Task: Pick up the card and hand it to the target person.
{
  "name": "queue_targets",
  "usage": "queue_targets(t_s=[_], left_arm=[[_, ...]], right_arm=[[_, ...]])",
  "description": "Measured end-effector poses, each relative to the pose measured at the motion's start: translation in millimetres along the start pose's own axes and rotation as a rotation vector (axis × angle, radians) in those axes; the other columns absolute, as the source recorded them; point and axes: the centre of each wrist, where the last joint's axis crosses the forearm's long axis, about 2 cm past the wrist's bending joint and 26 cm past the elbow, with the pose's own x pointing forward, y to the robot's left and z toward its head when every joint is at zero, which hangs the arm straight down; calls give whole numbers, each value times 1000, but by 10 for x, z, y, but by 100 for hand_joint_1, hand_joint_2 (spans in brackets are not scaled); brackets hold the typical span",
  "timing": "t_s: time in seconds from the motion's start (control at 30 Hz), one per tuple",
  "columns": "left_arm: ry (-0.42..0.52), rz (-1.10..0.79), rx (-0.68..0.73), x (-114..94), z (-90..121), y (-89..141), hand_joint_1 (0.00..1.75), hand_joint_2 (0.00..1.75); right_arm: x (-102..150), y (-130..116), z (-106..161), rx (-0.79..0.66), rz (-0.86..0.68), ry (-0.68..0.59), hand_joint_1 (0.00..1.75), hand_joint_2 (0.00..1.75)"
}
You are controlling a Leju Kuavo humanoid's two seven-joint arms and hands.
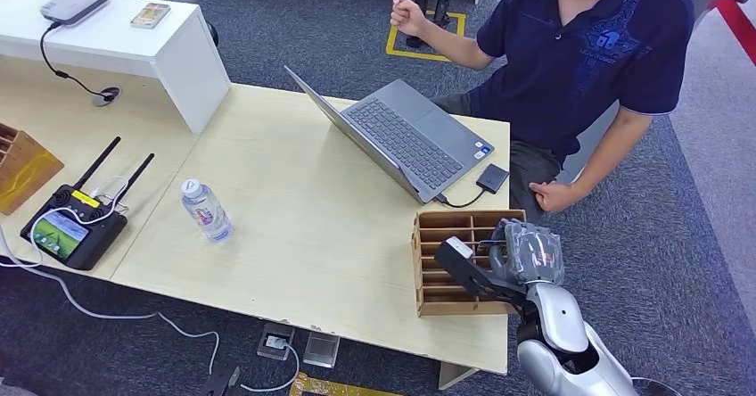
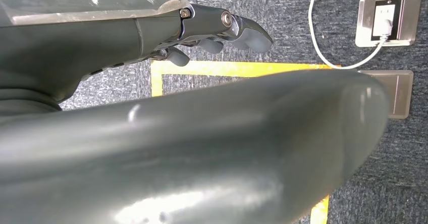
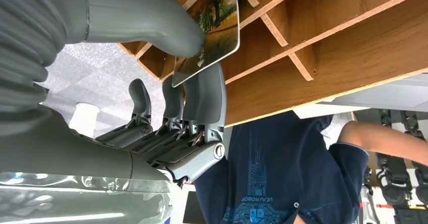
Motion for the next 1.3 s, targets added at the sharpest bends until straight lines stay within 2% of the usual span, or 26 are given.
queue_targets(t_s=[0.2, 0.3, 0.37, 1.1, 1.2, 1.3], left_arm=[[0, 0, 0, 0, 0, 0, 0, 0], [0, 0, 0, 0, 0, 0, 0, 0], [0, 0, 0, 0, 0, 0, 0, 0], [-7, -1, -6, -1, 0, -1, 0, 0], [-8, 2, -7, -1, 0, -1, 0, 0], [-3, 4, -7, 0, -1, 4, 0, 0]], right_arm=[[1, 3, 2, 3, 0, 5, 137, 175], [0, 3, 3, 3, 0, 9, 164, 175], [2, 1, 4, 3, -1, 9, 175, 175], [9, -12, 5, 7, -12, 10, 175, 175], [11, -54, -16, 70, -24, 30, 175, 175], [16, -219, -83, 179, -19, 61, 175, 175]])
